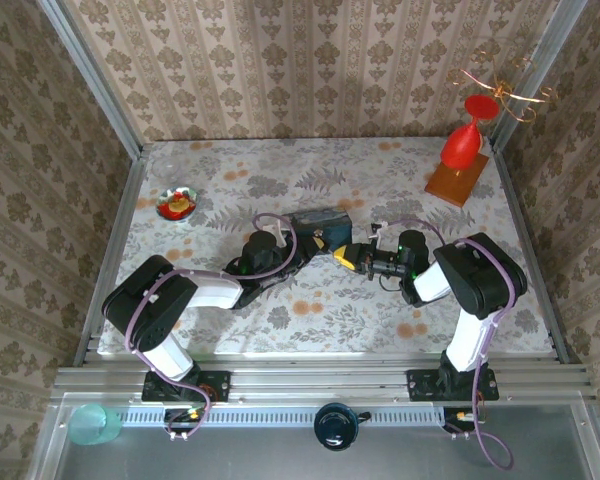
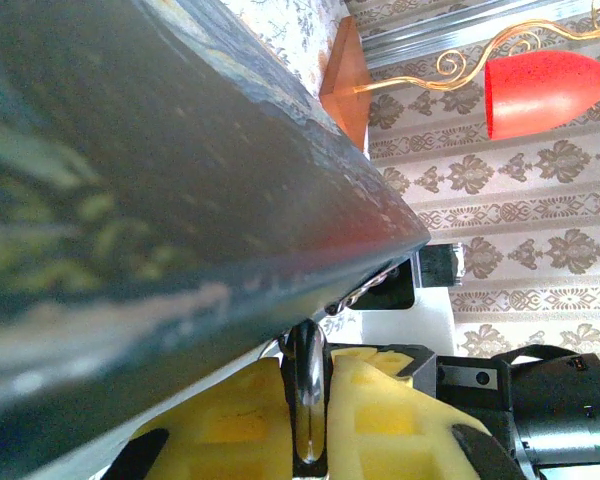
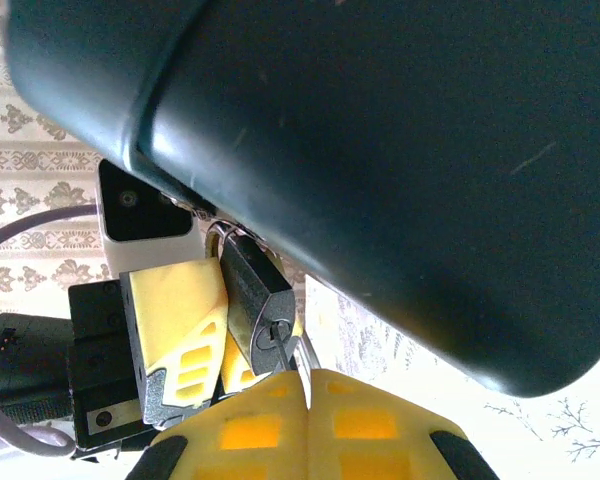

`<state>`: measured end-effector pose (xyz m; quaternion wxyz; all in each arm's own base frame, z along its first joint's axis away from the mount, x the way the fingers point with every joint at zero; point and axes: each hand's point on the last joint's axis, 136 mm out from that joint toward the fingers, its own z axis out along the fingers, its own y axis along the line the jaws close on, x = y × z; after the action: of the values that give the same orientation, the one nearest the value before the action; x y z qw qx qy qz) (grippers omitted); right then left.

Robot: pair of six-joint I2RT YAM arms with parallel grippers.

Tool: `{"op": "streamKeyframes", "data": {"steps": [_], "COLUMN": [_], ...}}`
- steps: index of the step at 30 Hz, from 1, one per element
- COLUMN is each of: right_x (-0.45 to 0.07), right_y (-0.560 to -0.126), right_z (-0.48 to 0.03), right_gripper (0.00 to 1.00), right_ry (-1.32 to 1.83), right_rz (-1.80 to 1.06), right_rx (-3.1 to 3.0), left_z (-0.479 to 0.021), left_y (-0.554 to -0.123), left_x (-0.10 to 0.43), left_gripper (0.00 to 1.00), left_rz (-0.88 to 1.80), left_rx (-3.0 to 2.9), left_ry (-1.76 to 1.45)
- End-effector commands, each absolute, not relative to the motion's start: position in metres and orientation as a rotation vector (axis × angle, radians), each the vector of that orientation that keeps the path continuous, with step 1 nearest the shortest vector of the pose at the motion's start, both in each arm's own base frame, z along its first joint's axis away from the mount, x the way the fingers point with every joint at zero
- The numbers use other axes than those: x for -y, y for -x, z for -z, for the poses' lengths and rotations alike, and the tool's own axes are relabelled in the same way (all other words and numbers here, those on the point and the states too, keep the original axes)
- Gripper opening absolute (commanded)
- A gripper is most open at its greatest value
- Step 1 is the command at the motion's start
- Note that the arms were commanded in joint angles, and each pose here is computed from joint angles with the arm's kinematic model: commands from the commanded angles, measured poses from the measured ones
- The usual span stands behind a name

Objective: Unlock a padlock with a key

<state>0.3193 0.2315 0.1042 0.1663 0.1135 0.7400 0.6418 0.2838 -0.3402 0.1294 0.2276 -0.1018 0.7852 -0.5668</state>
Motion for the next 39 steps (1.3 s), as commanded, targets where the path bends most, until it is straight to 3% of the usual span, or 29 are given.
{"op": "streamKeyframes", "data": {"steps": [1,39], "right_x": [-0.222,-0.256], "right_y": [-0.359,-0.318], "right_z": [-0.116,-0.132], "right_gripper": [0.0,0.0], "right_ry": [-0.414,-0.395], "right_rz": [-1.726,-1.581], "right_rx": [-1.989,-1.907], "left_z": [-0.183,-0.189], "left_y": [-0.232,-0.257], "left_x": [0.385,0.384], "left_gripper": [0.0,0.0], "left_rz": [1.881,1.846], "left_rx": [-2.079,-1.945], "left_ry": [-0.051,0.134]}}
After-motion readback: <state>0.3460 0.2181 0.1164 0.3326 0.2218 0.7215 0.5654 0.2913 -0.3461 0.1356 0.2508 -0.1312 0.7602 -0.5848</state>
